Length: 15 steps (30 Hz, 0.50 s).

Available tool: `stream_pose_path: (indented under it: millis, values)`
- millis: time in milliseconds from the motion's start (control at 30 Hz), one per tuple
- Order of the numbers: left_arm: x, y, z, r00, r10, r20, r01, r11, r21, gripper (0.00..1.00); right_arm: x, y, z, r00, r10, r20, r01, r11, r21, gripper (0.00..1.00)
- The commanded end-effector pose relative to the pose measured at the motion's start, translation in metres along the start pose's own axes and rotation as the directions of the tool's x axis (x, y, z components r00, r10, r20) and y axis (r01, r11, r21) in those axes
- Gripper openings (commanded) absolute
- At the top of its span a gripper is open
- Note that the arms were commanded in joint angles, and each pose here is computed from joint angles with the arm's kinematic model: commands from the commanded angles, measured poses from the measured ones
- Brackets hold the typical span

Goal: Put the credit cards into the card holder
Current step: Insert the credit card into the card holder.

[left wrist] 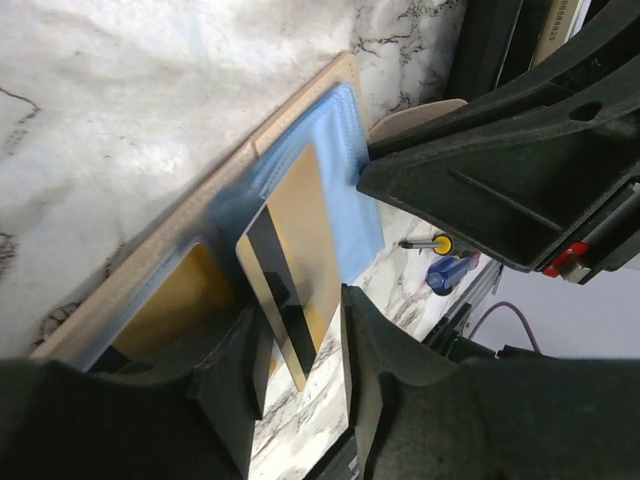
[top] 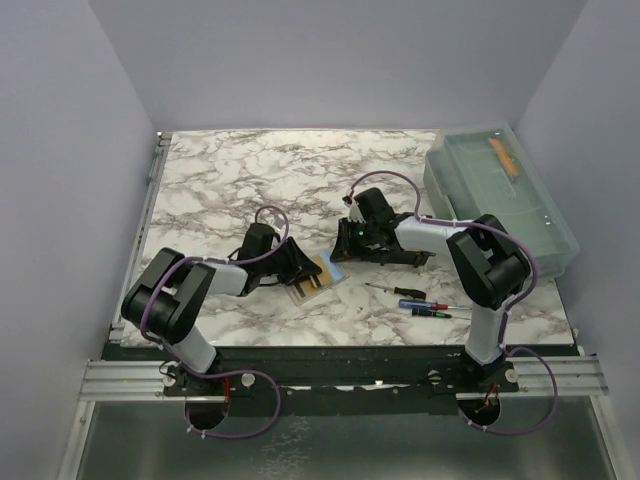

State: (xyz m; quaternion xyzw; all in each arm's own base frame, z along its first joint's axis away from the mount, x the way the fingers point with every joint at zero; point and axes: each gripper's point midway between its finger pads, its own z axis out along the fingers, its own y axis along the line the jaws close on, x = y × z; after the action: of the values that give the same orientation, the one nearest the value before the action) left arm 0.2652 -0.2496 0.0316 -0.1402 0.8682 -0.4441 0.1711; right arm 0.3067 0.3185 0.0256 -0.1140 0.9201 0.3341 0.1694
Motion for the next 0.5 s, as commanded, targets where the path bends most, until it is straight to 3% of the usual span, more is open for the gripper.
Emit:
stream_pose_path:
  millis: [0,133,467]
  values:
    - [0.006,0.041,-0.009,0.999,0.038,0.01,-0.035,0.972,-0.232,0.43,0.03,-0.009,0.006,0.997,0.027,-0.074,-0.025,0.999,0.025,0.18]
    - [0.005,0.041,-0.021,0.998,0.061,0.0,-0.059,0.957,-0.286,0.53,0.031,-0.01,0.005,0.997,0.017,-0.08,-0.015,0.999,0.031,0.18]
    - [0.006,0.045,-0.039,0.998,0.059,-0.027,-0.064,0.926,-0.373,0.57,0.03,-0.009,0.006,0.996,0.01,-0.086,-0.009,1.0,0.022,0.18]
